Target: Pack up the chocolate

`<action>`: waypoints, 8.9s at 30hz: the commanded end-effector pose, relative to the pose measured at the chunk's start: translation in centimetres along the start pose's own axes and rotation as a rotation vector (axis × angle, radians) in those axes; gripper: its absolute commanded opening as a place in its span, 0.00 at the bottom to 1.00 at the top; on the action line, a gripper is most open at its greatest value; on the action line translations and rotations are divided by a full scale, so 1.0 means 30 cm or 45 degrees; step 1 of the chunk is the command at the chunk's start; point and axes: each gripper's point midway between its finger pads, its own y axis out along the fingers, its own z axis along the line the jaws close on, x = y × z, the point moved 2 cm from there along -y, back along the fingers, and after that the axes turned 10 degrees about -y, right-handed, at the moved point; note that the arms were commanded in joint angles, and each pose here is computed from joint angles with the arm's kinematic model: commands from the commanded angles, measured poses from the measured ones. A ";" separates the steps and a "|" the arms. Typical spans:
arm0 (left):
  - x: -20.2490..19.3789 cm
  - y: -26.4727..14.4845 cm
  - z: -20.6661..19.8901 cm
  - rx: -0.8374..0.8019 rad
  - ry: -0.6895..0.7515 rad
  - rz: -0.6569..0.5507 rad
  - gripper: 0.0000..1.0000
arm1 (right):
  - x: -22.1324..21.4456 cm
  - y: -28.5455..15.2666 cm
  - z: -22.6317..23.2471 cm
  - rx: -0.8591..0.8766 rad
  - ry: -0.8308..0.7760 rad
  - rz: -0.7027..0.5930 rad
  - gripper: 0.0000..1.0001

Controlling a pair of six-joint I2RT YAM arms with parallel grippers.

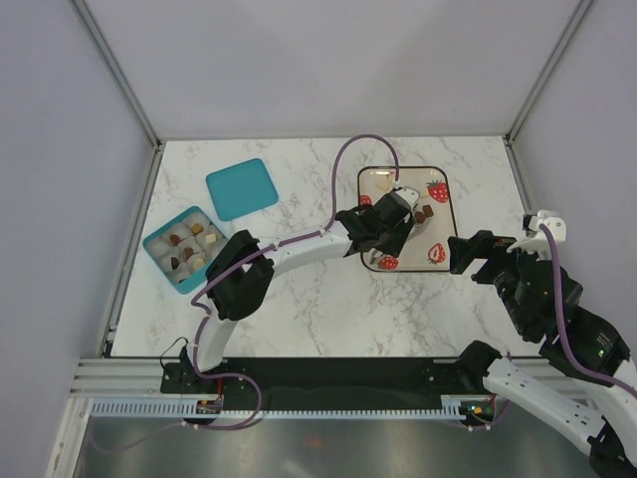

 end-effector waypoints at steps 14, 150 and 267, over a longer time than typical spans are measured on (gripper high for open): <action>0.072 0.042 -0.043 0.005 -0.030 -0.071 0.51 | 0.021 -0.014 -0.031 -0.037 -0.043 -0.037 0.93; -0.419 -1.137 1.380 1.346 -1.063 -0.186 0.42 | -0.101 0.058 0.026 0.065 -0.159 -0.018 0.95; 0.241 -0.535 0.708 0.434 -0.093 -0.279 0.82 | -0.103 0.127 0.166 0.110 0.010 0.220 0.93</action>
